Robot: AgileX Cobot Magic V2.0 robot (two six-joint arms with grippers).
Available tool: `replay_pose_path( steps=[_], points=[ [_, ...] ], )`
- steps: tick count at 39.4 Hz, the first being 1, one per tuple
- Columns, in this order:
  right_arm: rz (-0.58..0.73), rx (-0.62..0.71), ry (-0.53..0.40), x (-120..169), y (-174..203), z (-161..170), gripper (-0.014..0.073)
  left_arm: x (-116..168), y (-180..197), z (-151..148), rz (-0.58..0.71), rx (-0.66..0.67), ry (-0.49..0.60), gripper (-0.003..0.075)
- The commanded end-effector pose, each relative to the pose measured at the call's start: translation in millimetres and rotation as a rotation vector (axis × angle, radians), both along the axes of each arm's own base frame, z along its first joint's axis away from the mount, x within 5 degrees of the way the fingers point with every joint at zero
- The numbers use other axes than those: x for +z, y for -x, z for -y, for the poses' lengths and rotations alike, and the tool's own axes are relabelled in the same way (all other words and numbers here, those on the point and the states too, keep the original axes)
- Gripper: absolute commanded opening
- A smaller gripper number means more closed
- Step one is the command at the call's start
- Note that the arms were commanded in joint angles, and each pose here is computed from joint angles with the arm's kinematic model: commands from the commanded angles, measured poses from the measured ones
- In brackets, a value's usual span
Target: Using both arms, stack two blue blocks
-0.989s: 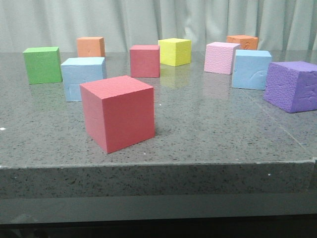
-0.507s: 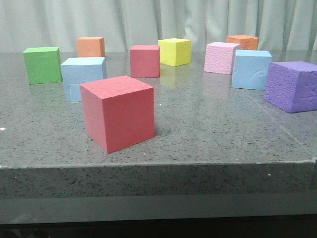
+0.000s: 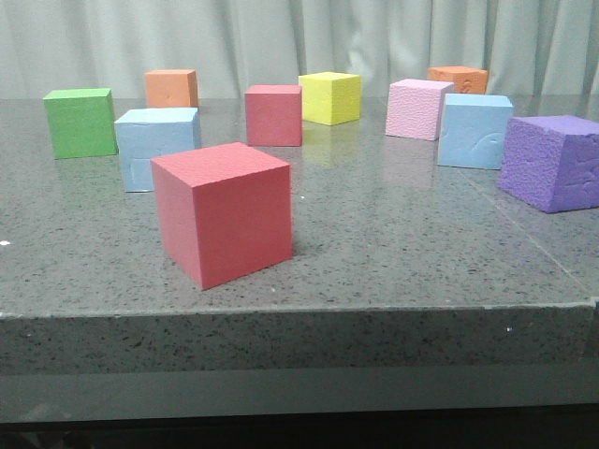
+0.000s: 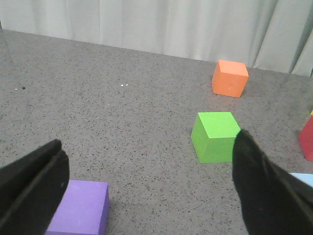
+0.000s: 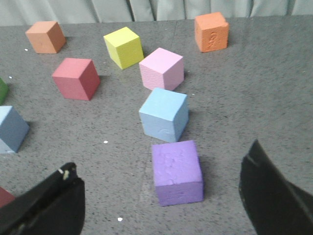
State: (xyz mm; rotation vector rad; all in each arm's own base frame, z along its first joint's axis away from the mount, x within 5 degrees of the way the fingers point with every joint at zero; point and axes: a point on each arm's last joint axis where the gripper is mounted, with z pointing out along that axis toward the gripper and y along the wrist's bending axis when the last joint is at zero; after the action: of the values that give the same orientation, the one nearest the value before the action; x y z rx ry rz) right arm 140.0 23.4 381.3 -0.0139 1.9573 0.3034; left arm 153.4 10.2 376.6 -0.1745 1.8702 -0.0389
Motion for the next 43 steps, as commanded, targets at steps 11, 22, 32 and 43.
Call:
replay_pose_path(
  steps=[11,22,32,43],
  points=[
    [0.008,0.002,-0.012,15,-61,-4,0.0645,21,0,0,0.13,0.002,0.001,0.0617],
    [-0.161,0.047,-0.027,27,-133,-14,0.0645,21,0,0,0.13,0.002,0.001,0.0617],
    [-0.317,-0.039,0.103,19,-199,-37,0.0645,21,0,0,0.13,0.002,0.001,0.0617],
    [-0.491,-0.179,0.004,-11,-254,-60,0.0645,21,0,0,0.13,0.003,-0.001,0.0617]
  ],
)
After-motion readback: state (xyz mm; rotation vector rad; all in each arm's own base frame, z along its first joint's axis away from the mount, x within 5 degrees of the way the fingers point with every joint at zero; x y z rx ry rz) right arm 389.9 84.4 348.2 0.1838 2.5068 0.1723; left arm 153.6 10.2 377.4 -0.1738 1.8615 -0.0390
